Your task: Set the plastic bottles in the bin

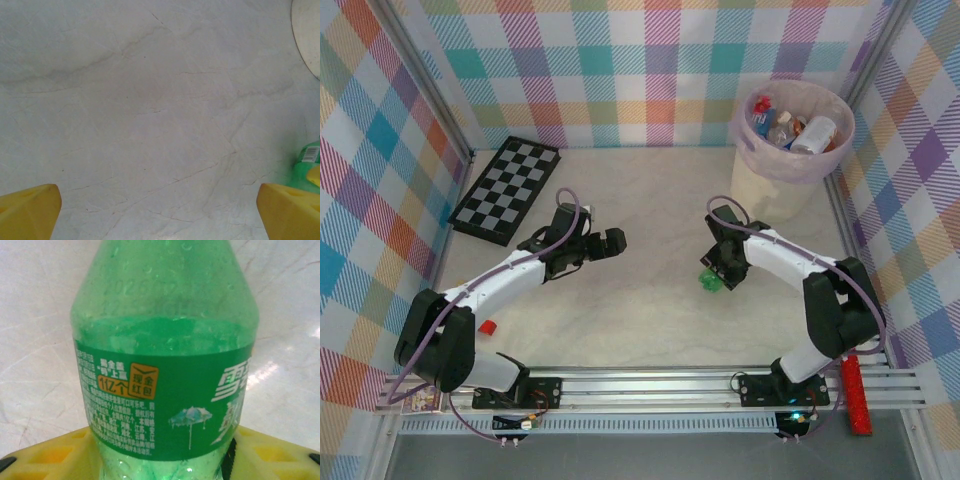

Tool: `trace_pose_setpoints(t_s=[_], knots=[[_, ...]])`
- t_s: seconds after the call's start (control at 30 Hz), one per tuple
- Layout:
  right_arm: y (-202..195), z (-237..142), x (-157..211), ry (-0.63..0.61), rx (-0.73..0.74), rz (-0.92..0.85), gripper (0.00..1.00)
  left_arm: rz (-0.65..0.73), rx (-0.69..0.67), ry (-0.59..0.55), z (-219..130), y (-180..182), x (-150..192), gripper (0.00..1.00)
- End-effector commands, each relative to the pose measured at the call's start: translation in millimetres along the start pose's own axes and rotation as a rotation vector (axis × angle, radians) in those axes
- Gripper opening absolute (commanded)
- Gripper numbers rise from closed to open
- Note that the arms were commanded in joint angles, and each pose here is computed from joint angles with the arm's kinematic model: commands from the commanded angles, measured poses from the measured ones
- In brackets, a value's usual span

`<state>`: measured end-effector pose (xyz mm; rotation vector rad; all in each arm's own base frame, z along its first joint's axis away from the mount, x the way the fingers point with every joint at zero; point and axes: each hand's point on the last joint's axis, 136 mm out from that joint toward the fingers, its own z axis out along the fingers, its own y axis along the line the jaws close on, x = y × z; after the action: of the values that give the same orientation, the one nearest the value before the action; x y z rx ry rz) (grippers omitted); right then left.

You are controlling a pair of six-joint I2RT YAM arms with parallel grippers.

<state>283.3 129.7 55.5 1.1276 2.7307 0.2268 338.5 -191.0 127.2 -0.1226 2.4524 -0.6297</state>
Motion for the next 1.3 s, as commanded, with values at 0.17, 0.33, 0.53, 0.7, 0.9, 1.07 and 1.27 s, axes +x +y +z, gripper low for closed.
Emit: trace_pose_setpoints(t_s=[0.17, 0.33, 0.53, 0.7, 0.9, 1.07, 1.27], knots=[[43.5, -134.0, -11.5, -0.062, -0.224, -0.209, 0.51, 0.003, 0.0, -0.013, -6.3, -8.0, -17.9, 1.0], [89.2, -216.6, -34.8, -0.132, -0.441, -0.284, 0.49, -0.004, 0.011, -0.021, -7.1, -13.1, -24.3, 1.0], [142.7, -296.9, -107.7, -0.282, -0.715, -0.22, 0.47, -0.018, 0.047, -0.022, -9.6, -21.9, -27.7, 1.0], [166.8, -319.0, -181.4, -0.347, -0.844, -0.059, 0.49, -0.018, 0.052, -0.042, -22.1, -23.4, -29.4, 1.0], [168.6, -308.1, -260.5, -0.397, -0.902, 0.174, 0.48, -0.013, 0.05, -0.06, -35.5, -22.3, -28.7, 1.0], [173.5, -301.5, -306.8, -0.476, -0.931, 0.23, 0.49, -0.012, 0.048, -0.068, -39.0, -20.1, -26.7, 1.0], [167.6, -276.4, -343.2, -0.488, -0.913, 0.361, 0.49, -0.015, 0.027, -0.058, -44.3, -13.6, -19.9, 1.0]])
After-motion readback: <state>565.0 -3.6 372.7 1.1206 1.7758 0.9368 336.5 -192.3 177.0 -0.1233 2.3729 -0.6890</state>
